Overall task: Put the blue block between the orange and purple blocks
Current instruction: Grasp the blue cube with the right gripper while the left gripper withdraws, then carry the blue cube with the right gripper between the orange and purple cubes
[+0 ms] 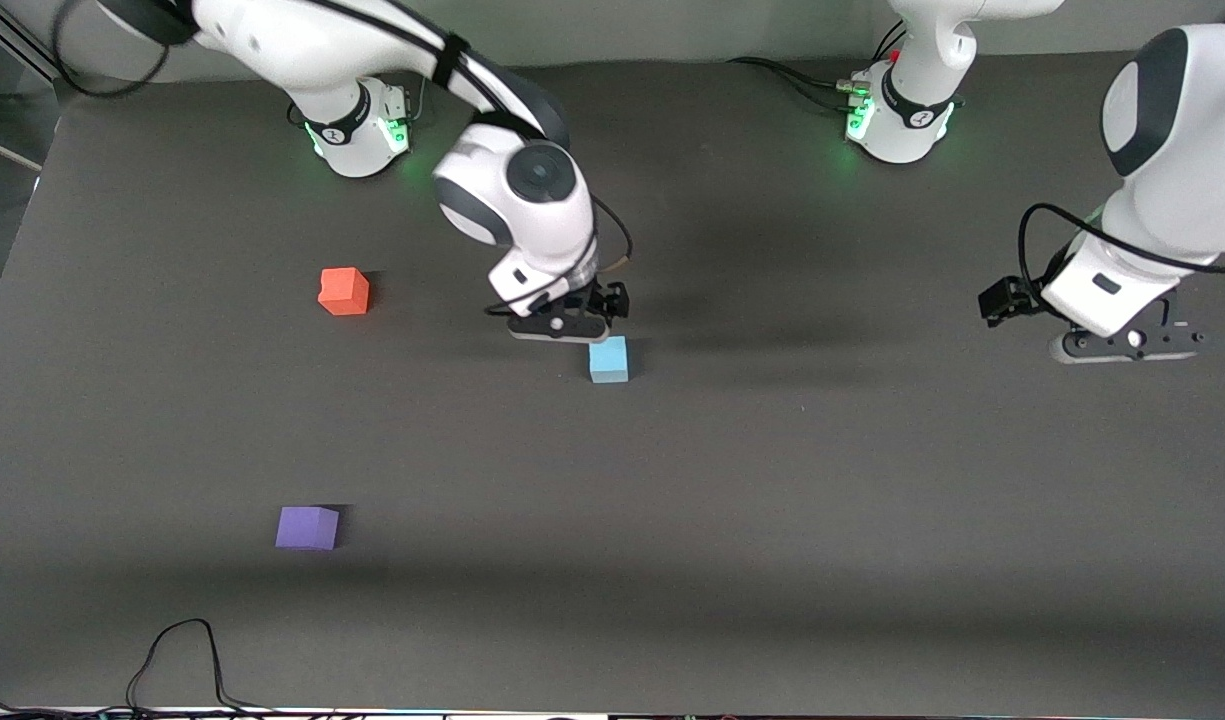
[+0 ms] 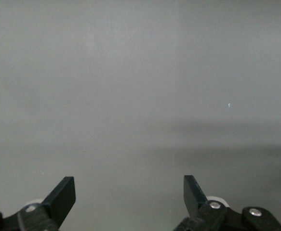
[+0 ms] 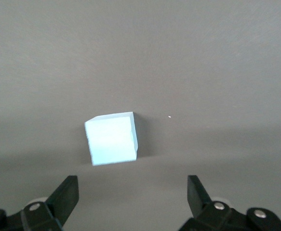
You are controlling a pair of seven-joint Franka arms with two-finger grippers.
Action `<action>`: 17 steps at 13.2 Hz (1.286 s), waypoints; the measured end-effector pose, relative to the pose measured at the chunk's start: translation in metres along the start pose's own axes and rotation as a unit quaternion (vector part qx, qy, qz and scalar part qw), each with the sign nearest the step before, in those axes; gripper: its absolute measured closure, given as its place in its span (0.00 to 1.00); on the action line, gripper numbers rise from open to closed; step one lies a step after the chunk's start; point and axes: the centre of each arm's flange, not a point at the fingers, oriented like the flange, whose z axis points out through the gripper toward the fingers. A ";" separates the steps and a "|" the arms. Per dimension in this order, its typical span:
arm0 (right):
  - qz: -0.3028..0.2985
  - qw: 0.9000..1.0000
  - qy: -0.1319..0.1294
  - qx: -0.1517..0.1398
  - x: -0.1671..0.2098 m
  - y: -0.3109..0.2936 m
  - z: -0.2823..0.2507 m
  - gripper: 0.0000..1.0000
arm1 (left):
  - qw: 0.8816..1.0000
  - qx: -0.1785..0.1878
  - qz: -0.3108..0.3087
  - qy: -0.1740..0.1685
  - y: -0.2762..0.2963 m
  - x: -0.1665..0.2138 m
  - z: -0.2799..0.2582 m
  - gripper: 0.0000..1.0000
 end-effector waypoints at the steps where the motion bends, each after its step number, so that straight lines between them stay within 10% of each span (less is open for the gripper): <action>1: 0.003 1.000 -0.002 0.004 0.000 -0.003 0.024 0.00 | 1.000 -0.002 0.002 0.001 -0.012 -0.002 0.001 0.00; 11: -0.001 0.999 0.016 0.030 -0.003 -0.014 0.098 0.00 | 1.000 -0.001 0.021 -0.016 -0.040 0.029 -0.028 0.00; 14: -0.008 0.999 0.021 0.031 -0.002 -0.015 0.105 0.11 | 1.000 -0.003 0.017 -0.019 -0.046 0.037 -0.024 0.00; 17: -0.002 0.999 0.032 0.038 0.010 -0.017 0.095 0.43 | 1.000 -0.003 0.021 -0.018 -0.042 0.037 -0.026 0.00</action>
